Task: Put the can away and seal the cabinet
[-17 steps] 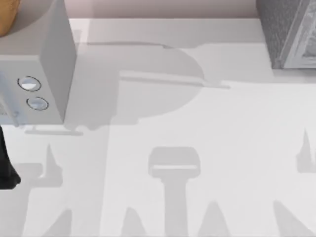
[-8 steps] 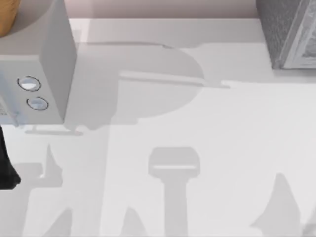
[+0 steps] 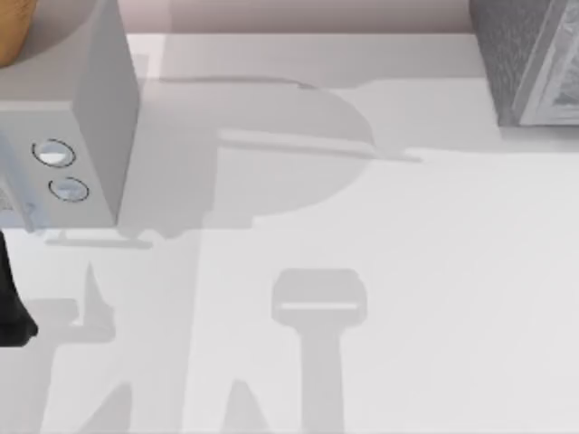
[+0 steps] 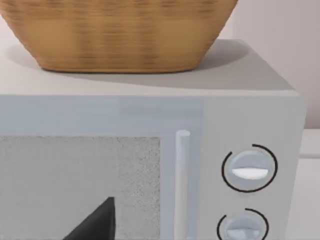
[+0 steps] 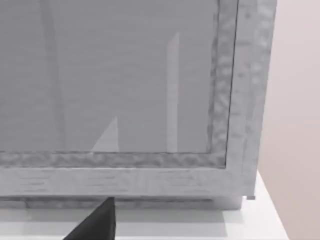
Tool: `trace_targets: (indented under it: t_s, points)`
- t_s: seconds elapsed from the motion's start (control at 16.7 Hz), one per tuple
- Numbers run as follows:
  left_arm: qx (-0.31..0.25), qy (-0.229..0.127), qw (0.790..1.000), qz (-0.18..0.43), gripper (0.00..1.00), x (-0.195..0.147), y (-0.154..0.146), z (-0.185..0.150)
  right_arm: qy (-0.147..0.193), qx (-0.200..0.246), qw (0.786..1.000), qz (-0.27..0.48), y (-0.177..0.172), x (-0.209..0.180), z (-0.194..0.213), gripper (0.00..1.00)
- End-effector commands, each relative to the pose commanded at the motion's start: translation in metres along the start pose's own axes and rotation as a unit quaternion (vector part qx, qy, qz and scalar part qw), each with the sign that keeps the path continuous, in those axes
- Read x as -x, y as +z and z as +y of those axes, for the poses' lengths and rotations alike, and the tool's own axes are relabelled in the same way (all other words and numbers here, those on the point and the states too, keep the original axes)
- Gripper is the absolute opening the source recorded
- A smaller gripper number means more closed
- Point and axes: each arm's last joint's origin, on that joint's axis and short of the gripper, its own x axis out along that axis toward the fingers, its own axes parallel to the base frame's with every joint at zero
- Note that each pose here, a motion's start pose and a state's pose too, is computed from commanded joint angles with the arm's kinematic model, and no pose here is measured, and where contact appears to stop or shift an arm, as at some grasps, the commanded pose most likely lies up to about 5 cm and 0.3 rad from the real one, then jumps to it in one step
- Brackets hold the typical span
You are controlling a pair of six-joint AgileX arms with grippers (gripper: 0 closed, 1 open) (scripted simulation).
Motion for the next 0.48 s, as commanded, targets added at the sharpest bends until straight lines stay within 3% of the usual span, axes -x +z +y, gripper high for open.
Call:
trace_targets:
  t_s: [0.48]
  points:
    - [0.0,0.0,1.0,0.0,1.0,0.0,0.0,0.0,0.002,0.001,1.0,0.0,0.0046,-0.0027,-0.0057,1.0]
